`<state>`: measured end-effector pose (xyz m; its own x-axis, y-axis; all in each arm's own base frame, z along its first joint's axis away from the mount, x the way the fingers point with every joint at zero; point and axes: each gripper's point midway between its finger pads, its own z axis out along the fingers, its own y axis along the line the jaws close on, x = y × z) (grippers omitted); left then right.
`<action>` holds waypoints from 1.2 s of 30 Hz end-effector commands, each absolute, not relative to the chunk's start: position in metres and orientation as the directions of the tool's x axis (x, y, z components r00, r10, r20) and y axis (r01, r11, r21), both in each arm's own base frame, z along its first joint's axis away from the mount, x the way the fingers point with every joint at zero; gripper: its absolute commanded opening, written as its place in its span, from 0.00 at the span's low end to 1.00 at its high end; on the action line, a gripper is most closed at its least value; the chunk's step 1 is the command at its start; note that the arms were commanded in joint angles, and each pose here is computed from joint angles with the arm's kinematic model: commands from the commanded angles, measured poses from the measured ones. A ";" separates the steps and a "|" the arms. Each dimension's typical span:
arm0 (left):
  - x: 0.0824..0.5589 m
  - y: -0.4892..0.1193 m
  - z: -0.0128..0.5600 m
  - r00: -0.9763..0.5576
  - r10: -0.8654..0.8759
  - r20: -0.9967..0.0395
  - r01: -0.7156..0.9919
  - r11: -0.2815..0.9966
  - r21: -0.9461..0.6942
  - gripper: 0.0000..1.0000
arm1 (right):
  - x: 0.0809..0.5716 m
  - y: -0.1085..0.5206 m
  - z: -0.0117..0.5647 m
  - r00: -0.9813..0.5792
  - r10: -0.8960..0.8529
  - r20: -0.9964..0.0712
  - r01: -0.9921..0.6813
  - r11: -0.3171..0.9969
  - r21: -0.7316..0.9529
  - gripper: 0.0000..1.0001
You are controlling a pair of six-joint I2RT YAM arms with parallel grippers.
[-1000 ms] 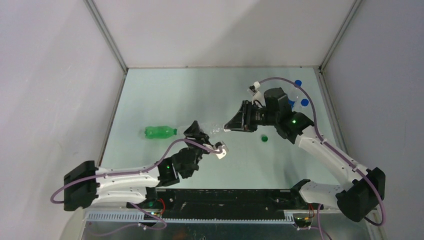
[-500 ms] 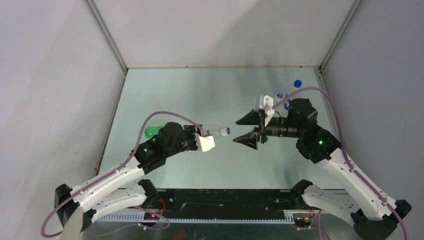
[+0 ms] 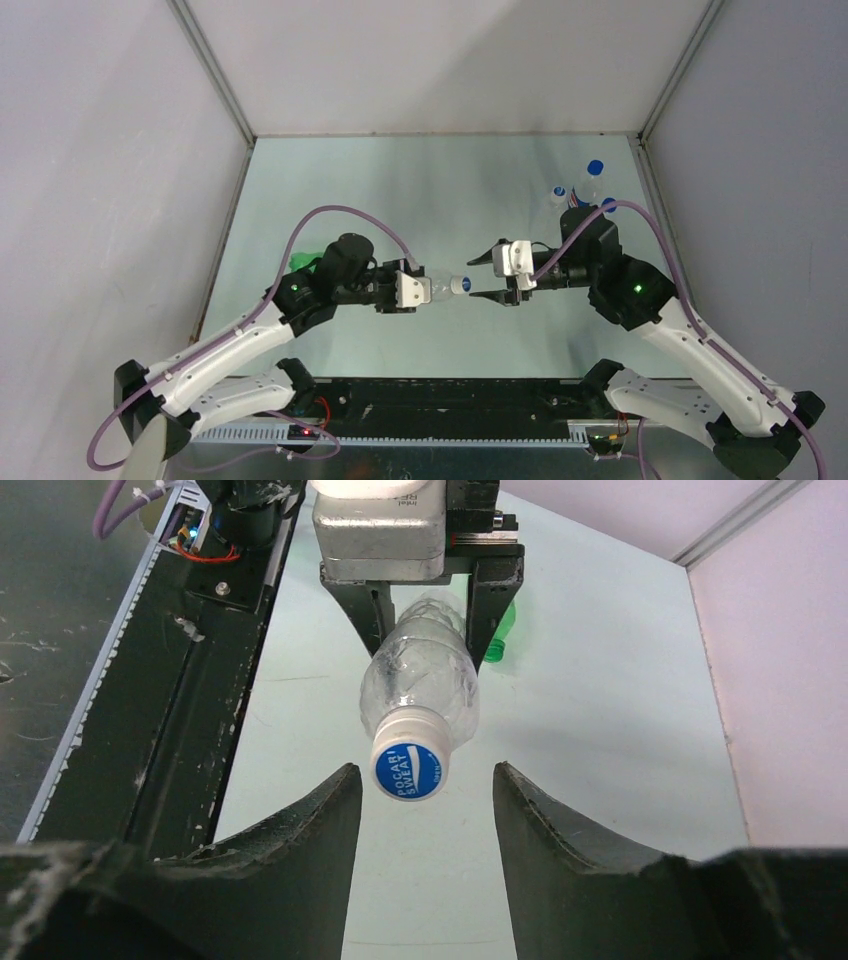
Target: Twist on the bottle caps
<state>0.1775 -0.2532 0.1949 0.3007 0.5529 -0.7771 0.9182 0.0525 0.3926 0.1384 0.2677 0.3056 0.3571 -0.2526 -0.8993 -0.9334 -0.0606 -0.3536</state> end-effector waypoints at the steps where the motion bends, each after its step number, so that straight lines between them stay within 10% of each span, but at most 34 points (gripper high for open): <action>1: 0.174 -0.262 0.221 0.317 0.489 -0.813 0.921 0.046 0.387 0.00 | 0.140 0.272 0.312 0.430 -0.239 -0.871 -0.902 -0.081 -0.423 0.52; 11: 0.174 -0.265 0.224 0.315 0.476 -0.821 0.923 0.048 0.382 0.00 | 0.134 0.280 0.301 0.427 -0.250 -0.869 -0.904 -0.131 -0.407 0.47; 19: 0.176 -0.265 0.223 0.310 0.482 -0.819 0.923 0.055 0.382 0.00 | 0.136 0.284 0.303 0.379 -0.247 -0.892 -0.925 -0.104 -0.364 0.21; 22: 0.181 -0.263 0.222 0.304 0.496 -0.814 0.918 0.076 0.390 0.00 | 0.136 0.288 0.309 0.294 -0.246 -0.924 -0.956 -0.080 -0.283 0.00; 36: 0.215 -0.254 0.243 0.441 0.557 -0.704 0.671 0.316 0.671 0.00 | 0.166 0.309 0.320 -0.314 -0.222 -0.923 -0.935 0.242 0.259 0.00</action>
